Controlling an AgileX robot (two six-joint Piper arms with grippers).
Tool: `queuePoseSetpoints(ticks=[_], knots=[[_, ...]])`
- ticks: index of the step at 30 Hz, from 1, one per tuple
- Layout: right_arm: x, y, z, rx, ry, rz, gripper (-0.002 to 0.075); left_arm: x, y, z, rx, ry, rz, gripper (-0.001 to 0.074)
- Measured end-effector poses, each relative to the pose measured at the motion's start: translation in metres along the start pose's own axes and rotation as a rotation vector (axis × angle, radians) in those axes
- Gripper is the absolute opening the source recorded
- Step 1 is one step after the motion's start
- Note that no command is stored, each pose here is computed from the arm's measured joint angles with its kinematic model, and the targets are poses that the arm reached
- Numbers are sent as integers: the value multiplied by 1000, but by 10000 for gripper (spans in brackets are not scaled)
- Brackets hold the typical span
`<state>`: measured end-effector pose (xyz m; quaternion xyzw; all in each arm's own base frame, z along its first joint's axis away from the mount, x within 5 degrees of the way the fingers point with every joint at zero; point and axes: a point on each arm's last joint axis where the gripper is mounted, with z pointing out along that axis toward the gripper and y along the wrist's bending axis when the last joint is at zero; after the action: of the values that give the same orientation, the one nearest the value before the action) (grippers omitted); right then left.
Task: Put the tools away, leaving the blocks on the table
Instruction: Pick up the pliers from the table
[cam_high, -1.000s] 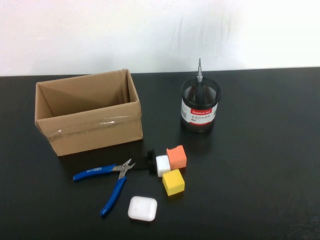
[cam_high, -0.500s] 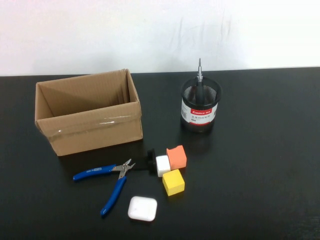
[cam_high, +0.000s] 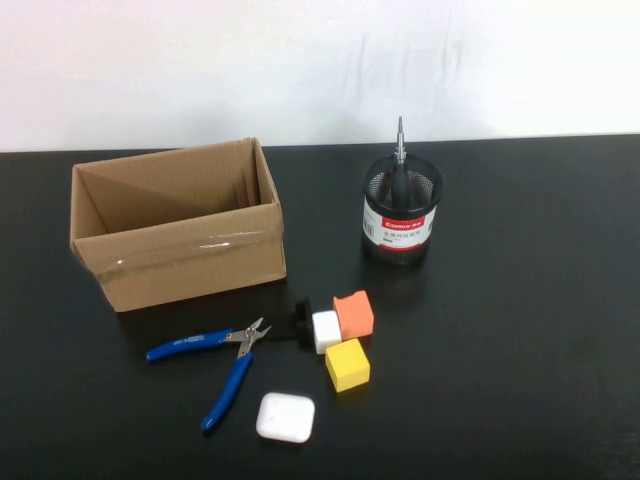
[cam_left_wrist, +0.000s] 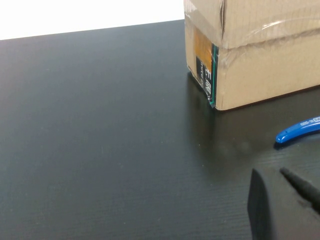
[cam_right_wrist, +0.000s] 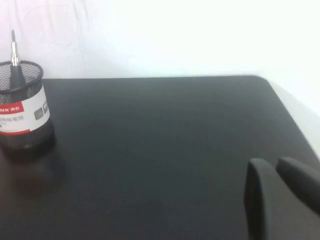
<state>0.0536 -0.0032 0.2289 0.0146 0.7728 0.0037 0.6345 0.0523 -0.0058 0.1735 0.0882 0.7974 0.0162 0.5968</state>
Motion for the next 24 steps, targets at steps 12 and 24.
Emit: queuePoseSetpoints(ticks=[12, 24], knots=[[21, -2, 2, 34, -47, -83, -7, 0, 0, 0, 0, 0, 0, -4], [57, -4, 10, 71, 103, -31, -7, 0, 0, 0, 0, 0, 0, -4]])
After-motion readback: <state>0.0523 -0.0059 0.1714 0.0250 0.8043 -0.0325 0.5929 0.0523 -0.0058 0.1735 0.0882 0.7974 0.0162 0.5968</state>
